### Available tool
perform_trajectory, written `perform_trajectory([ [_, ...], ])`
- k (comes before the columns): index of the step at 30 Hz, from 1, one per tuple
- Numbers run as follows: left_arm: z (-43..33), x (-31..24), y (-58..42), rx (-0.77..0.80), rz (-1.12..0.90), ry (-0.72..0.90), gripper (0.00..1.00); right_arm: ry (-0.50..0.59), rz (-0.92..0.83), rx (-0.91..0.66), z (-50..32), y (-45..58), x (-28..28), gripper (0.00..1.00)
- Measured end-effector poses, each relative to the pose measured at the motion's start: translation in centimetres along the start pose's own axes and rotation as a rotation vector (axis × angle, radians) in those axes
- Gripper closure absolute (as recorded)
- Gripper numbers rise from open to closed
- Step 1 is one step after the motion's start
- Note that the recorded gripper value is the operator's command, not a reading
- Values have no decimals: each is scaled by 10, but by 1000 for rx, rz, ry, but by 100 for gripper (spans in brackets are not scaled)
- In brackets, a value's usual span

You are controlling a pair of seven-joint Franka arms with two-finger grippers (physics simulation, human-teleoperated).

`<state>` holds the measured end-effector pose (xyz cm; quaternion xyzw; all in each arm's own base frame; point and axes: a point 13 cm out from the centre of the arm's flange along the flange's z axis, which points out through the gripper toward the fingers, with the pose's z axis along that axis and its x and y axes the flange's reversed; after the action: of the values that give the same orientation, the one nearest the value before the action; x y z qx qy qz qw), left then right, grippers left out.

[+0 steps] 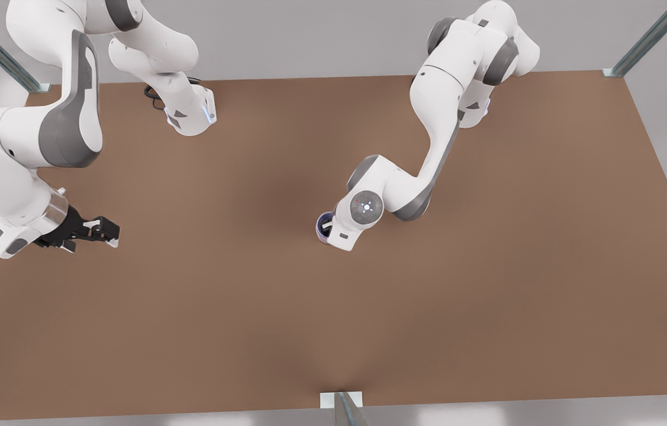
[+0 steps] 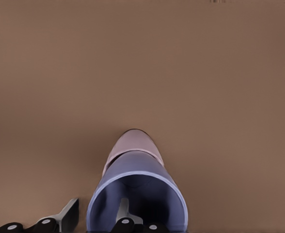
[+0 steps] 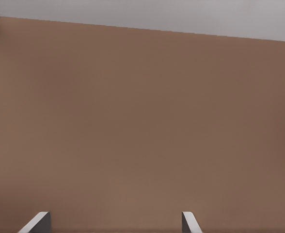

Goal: Stack the cups, with the pink cup at the bottom and the purple cup at the top

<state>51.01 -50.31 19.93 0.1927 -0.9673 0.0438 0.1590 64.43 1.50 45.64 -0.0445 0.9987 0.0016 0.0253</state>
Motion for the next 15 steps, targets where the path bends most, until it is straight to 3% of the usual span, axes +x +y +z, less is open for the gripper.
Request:
perform_trajectory([
  [15, 1, -2, 1, -2, 5, -7, 1, -9, -1, 1, -4, 0, -2, 0],
])
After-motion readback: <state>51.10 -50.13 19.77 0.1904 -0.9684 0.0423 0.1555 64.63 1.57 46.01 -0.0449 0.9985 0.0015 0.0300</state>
